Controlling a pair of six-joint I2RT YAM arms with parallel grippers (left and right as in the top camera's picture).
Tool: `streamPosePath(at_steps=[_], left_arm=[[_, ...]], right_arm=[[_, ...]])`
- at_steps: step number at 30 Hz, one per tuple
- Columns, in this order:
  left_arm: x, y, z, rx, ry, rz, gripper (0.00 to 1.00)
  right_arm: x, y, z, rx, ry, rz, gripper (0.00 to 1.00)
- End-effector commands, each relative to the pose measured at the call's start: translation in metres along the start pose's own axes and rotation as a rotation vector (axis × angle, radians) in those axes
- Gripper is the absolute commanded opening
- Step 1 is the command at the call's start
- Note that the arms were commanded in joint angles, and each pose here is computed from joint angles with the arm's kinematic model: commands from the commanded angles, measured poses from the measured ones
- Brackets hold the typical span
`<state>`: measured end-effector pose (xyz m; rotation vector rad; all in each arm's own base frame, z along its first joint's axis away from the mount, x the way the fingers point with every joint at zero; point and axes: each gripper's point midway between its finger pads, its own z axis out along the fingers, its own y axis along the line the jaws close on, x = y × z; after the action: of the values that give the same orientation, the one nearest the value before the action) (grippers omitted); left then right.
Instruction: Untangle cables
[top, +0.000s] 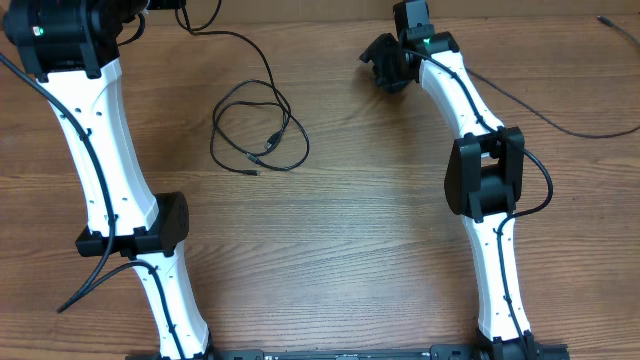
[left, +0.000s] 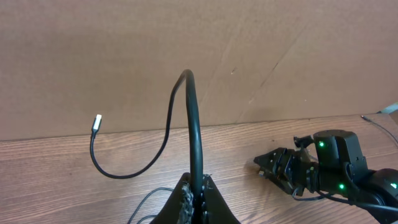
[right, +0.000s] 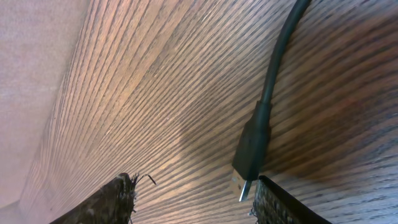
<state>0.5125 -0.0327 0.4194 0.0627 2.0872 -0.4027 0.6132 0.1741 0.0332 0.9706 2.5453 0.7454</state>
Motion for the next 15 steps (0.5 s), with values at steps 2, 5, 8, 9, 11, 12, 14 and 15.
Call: streamPosePath(at_steps=[2,5,8,9,11,12,14,15], left_arm=[[-0.003,0.006,-0.003,-0.017,-0.011,0.029,0.04],[-0.003,0.006,-0.003,-0.017,-0.011,0.033,0.04],[-0.003,0.007,-0.003,-0.017,-0.011,0.036,0.04],[-0.003,0.007,-0.003,-0.018,-0.011,0.036,0.04],[-0.003,0.007,-0.003,-0.018,-0.011,0.036,0.04],[-0.003,0.007,-0.003,-0.022,-0.011,0.036,0.04],[-0.003,0.009,-0.003,-0.033,-0.012,0.036,0.04],[-0.003,0.009,-0.003,-0.035,-0.012,0.036,0.04]], right_arm=[[0.002,-0.020,0.016,0.053,0.000,0.014,0.61],[0.004,-0.024,0.020,0.062,0.006,0.017,0.61],[0.005,-0.029,0.026,0.069,0.011,0.019,0.61],[0.005,-0.031,0.028,0.074,0.013,0.021,0.61],[0.006,-0.035,0.032,0.079,0.017,0.023,0.58],[0.007,-0.036,0.033,0.082,0.019,0.023,0.55],[0.008,-0.039,0.037,0.088,0.023,0.025,0.43],[0.008,-0.040,0.037,0.089,0.024,0.025,0.37]])
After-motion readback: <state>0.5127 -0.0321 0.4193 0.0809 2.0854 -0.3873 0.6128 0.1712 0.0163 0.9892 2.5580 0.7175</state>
